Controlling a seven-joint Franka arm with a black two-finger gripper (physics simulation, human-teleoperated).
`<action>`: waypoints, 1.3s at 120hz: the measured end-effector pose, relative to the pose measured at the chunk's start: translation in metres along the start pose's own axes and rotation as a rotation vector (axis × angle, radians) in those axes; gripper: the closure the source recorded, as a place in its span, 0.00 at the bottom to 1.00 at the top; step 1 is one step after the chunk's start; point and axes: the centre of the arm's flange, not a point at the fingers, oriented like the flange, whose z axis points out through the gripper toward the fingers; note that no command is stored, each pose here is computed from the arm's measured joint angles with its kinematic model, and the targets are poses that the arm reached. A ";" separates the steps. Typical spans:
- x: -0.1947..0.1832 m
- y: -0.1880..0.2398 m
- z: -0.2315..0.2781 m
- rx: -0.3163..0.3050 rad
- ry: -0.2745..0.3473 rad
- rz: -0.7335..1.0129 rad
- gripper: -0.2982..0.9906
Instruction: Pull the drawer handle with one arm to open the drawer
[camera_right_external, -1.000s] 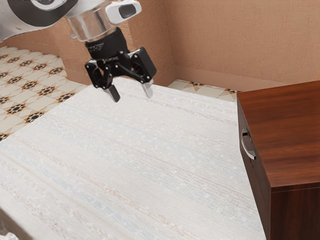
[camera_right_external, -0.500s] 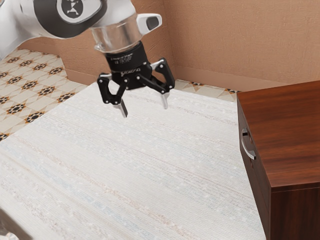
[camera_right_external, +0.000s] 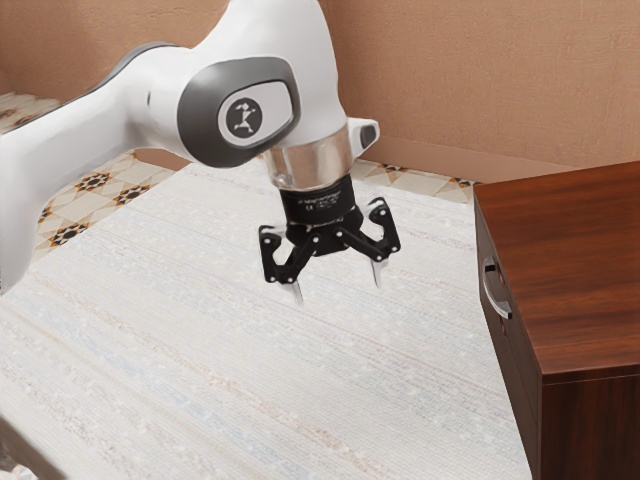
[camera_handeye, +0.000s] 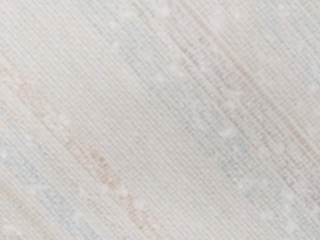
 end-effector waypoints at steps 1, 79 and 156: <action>0.000 0.001 0.002 -0.001 0.001 -0.001 0.23; 0.003 0.060 0.049 -0.215 0.015 0.040 0.23; -0.004 0.079 0.054 -0.340 0.020 0.107 0.23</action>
